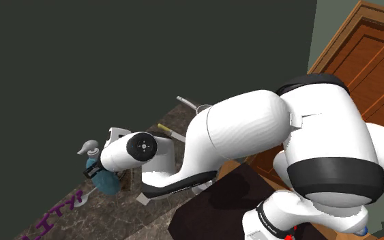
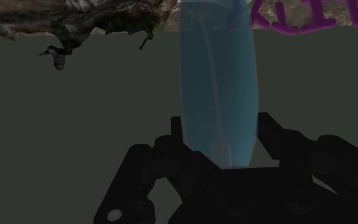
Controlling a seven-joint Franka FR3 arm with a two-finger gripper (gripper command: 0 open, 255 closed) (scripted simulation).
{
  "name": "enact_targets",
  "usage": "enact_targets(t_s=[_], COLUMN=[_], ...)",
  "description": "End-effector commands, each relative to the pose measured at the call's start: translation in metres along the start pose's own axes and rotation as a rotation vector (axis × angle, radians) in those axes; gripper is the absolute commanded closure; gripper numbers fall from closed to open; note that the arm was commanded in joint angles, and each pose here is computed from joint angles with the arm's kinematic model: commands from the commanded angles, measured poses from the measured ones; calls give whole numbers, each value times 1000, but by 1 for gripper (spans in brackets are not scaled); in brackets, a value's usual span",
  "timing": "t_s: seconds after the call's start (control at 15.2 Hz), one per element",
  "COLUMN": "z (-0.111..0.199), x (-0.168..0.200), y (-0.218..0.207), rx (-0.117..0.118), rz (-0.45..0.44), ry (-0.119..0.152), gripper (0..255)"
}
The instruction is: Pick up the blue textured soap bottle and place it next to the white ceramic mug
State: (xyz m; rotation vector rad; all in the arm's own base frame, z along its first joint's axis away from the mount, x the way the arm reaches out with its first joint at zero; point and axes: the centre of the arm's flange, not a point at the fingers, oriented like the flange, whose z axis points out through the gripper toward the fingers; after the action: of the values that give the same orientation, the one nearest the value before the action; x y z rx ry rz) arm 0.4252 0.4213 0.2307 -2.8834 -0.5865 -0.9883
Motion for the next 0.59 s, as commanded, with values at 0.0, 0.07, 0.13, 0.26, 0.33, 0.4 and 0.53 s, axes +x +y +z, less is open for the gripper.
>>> enact_targets(t_s=[0.0,0.07,0.13,0.26,0.33,0.4,0.53], z=[-8,-13,-17,-25,-29,-34,-42], x=[7,10,13,20,23,26,32], y=[1,1,2,3,3,4,4], rx=[0,0,0,0,0,0,0], rz=[0,0,0,0,0,0,0], ry=[0,0,0,0,0,0,0], gripper=[255,255,255,255,255,255,255])
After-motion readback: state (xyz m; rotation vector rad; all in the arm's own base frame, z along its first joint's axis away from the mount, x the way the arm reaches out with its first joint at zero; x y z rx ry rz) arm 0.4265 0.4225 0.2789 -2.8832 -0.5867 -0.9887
